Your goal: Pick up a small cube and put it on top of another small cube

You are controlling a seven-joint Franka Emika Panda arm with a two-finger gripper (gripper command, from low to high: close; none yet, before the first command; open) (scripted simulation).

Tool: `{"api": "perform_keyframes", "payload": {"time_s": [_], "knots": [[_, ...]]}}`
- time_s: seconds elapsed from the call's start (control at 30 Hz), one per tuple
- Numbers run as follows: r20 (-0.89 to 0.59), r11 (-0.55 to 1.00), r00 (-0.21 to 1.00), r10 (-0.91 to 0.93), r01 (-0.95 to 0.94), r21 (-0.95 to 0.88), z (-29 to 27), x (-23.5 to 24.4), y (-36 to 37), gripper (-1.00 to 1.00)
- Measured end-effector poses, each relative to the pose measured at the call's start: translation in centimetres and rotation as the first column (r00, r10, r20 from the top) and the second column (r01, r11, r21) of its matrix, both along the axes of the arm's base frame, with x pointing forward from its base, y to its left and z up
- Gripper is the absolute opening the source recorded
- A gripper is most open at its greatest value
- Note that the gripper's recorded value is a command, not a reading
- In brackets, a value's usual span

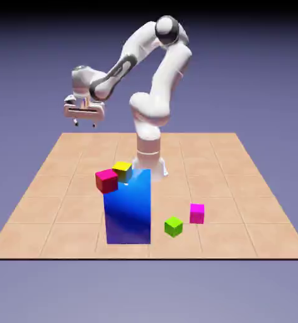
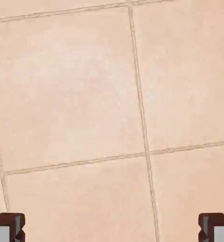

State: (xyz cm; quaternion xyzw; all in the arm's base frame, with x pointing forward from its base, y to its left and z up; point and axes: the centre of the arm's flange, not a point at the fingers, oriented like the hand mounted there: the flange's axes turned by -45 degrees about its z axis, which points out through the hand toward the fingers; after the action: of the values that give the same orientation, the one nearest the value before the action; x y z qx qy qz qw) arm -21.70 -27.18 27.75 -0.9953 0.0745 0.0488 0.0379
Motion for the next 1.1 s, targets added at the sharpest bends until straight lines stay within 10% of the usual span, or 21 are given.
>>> {"api": "perform_keyframes", "payload": {"time_s": [0.5,1.1], "knots": [[0.294,0.911,0.944,-0.152,0.019,0.411,-10.3,-8.8,32.1,0.00],[0.904,0.972,0.379,-0.199,-0.041,0.232,-19.1,21.3,54.8,0.00]]}}
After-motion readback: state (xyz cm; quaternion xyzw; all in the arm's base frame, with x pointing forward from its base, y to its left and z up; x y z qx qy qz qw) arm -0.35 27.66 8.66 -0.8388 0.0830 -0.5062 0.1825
